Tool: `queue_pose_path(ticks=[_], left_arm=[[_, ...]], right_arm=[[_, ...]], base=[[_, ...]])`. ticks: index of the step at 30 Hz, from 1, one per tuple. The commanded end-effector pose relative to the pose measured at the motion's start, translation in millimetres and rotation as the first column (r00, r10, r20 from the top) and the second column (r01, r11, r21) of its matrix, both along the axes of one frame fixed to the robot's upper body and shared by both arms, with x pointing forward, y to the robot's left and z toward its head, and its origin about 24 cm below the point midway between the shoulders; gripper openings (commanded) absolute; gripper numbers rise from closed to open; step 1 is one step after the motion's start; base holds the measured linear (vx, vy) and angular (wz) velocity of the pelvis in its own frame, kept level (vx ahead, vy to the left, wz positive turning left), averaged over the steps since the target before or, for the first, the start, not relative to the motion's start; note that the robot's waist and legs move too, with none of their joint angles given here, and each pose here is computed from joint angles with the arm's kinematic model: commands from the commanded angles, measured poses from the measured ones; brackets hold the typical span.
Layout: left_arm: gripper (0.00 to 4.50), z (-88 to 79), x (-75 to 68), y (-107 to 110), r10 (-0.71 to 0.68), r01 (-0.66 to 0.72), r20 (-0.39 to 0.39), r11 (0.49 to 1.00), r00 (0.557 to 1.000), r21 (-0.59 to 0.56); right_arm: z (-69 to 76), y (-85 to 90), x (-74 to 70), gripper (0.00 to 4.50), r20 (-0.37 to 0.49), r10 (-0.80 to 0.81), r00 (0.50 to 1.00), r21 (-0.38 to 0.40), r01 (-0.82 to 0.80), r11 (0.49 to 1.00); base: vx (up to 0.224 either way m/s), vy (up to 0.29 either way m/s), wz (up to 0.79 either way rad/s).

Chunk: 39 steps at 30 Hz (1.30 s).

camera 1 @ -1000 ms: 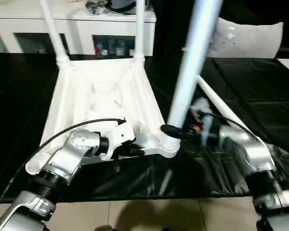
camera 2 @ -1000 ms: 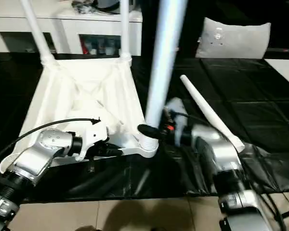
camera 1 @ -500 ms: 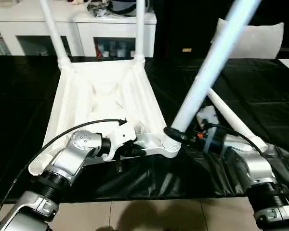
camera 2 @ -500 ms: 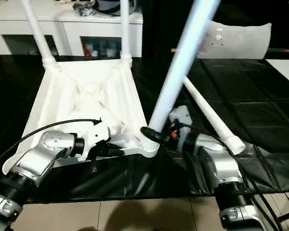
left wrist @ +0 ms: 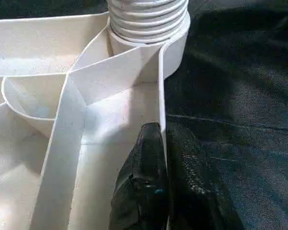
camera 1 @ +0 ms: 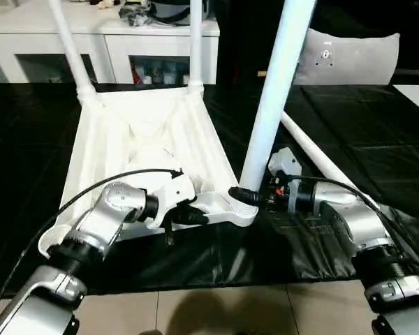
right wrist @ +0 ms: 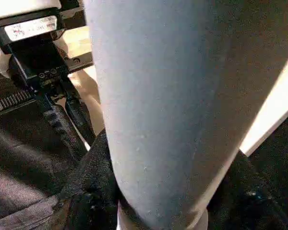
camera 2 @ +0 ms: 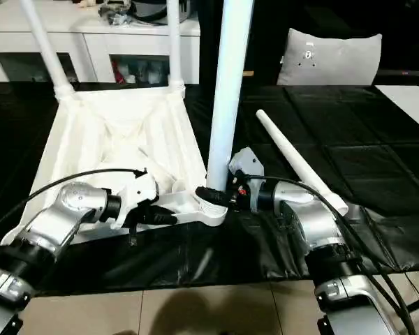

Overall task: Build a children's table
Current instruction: Insert table leg to table base

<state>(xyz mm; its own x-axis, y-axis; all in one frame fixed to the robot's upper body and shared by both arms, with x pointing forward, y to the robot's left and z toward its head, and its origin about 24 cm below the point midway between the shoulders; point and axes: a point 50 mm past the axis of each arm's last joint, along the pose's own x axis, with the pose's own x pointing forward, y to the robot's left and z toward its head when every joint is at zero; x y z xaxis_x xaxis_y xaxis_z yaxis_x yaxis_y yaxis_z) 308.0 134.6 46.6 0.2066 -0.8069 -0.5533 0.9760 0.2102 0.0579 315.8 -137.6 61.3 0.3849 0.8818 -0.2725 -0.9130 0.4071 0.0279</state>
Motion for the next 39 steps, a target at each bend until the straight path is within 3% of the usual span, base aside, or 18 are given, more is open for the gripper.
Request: queue_pose_path(ticks=[1,7,11,15,17,19,29,30,39], left_arm=[[0.00,15.8,8.5,1.3,0.031,-0.029,0.054,0.999,0.998,-0.030],[0.00,11.6,3.4,0.8,0.135,-0.134,0.016,0.989,0.991,-0.062],[0.00,10.8,-3.9,-24.7,0.284,-0.283,-0.007,0.953,0.959,-0.103],[0.00,15.2,-0.3,-46.9,0.361,-0.356,0.009,0.925,0.933,-0.129],[0.00,22.1,2.3,-70.0,0.386,-0.377,0.040,0.915,0.922,-0.145],[0.00,23.2,2.9,-74.2,0.391,-0.381,0.058,0.915,0.919,-0.133],[0.00,20.0,6.5,-55.8,0.476,-0.472,0.101,0.879,0.874,-0.059],[0.00,20.0,6.8,-55.5,0.479,-0.475,0.104,0.878,0.872,-0.057],[0.00,20.3,7.9,-49.2,0.480,-0.477,0.110,0.877,0.870,-0.057]], right_arm=[[-40.1,-2.0,-15.4,1.89,-0.175,-0.030,0.984,-0.103,0.012,0.995],[-44.4,1.8,-4.5,1.89,-0.164,-0.237,0.958,-0.118,0.219,0.968],[-45.4,13.5,12.0,1.89,-0.156,-0.457,0.876,-0.133,0.440,0.888],[-44.2,23.1,22.2,1.89,-0.140,-0.543,0.828,-0.148,0.524,0.838],[-42.4,32.4,31.7,1.89,-0.157,-0.613,0.774,-0.158,0.593,0.789],[-41.0,35.6,34.6,1.89,-0.159,-0.626,0.764,-0.165,0.604,0.779],[-40.9,38.7,38.3,1.89,-0.137,-0.628,0.766,-0.177,0.605,0.776],[-40.6,39.0,39.0,2.45,-0.140,-0.629,0.765,-0.169,0.607,0.776],[-39.4,38.6,40.2,3.14,-0.122,-0.610,0.783,-0.154,0.592,0.791]], base=[[0.000,0.000,0.00],[0.000,0.000,0.00],[0.000,0.000,0.00],[-0.034,-0.012,-0.07],[0.038,-0.086,-0.21],[0.047,-0.040,-0.24],[0.000,0.000,0.00],[0.000,0.000,0.00],[0.000,0.000,0.00]])
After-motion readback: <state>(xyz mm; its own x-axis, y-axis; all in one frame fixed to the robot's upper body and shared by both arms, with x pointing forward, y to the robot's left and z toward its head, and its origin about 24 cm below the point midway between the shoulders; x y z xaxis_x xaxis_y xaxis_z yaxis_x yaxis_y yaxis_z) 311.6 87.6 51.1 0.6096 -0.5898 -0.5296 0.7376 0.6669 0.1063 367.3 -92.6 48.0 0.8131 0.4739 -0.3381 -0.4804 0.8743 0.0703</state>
